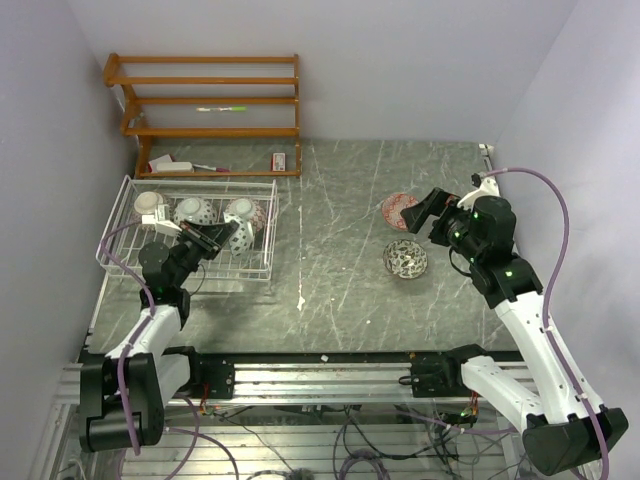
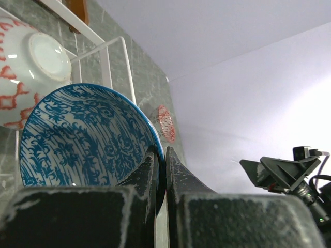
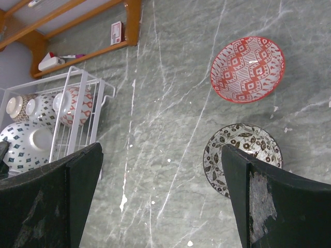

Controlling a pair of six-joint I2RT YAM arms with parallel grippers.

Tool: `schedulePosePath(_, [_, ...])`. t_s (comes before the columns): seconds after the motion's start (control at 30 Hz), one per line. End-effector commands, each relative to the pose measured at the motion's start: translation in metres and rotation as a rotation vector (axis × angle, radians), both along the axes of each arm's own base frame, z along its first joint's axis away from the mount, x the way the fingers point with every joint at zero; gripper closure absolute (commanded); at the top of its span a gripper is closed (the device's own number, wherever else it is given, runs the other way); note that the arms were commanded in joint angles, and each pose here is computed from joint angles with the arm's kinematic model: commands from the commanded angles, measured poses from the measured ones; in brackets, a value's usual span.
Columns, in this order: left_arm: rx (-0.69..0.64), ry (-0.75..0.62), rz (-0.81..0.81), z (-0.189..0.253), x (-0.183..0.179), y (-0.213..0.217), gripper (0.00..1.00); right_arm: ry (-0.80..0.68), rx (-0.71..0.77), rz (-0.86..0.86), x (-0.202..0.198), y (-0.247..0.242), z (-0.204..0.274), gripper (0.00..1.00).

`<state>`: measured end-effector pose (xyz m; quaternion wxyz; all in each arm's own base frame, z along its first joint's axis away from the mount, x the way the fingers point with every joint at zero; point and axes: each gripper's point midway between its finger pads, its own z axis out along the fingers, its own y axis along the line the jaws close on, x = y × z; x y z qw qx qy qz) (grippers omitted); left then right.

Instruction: Load the bowls into the dish rack

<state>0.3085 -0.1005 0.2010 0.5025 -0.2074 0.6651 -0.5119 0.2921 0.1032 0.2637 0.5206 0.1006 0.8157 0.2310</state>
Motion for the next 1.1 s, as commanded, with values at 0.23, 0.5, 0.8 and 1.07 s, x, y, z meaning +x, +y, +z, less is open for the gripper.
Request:
schedulePosePath(0.23, [-0.058, 0.051, -0.002, -0.016, 0.004, 0.008, 0.93, -0.014, 0.007, 0.003, 0.004, 0.001, -0.002, 0.02])
schedulePosePath(0.5, [-0.03, 0.19, 0.058, -0.054, 0.008, 0.022, 0.93, -0.01, 0.01, 0.012, 0.009, 0.004, -0.005, 0.02])
schedulePosePath(0.8, [-0.029, 0.329, 0.13, -0.1, 0.005, 0.046, 0.64, 0.003, 0.003, 0.024, 0.016, 0.007, -0.013, 0.02])
schedulePosePath(1.07, [0.058, 0.381, 0.203, -0.114, 0.004, 0.065, 0.41, 0.017, -0.002, 0.029, 0.018, 0.008, -0.021, 0.02])
